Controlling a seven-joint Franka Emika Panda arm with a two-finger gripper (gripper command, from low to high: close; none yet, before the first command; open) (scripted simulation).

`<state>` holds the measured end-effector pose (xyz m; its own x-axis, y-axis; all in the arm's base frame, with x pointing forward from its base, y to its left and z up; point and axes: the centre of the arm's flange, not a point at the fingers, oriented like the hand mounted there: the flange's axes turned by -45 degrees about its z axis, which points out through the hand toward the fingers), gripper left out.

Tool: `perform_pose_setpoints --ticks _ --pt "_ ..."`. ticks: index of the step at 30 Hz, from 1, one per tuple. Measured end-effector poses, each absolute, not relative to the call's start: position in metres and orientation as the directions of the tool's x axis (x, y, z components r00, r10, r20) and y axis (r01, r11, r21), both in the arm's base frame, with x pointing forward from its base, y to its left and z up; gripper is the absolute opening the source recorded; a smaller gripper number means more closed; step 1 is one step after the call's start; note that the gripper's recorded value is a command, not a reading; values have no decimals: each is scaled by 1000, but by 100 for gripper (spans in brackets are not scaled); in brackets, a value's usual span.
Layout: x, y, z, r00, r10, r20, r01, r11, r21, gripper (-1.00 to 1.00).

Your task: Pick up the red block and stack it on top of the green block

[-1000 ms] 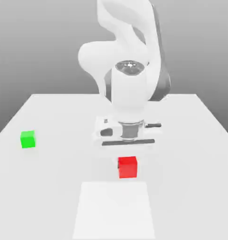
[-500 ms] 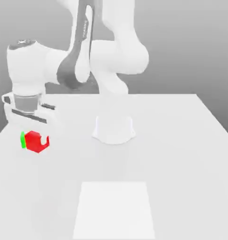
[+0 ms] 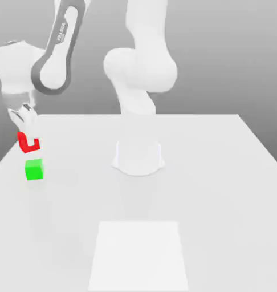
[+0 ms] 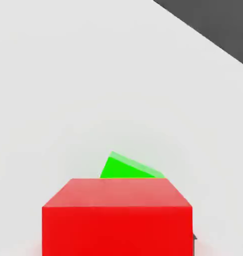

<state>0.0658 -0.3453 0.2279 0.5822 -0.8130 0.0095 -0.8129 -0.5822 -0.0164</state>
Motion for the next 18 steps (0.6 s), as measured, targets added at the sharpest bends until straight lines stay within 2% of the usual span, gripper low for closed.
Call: perform_pose_setpoints --ticks 18 --pt "65 -343 182 585 -811 1 -811 -584 -6 -100"
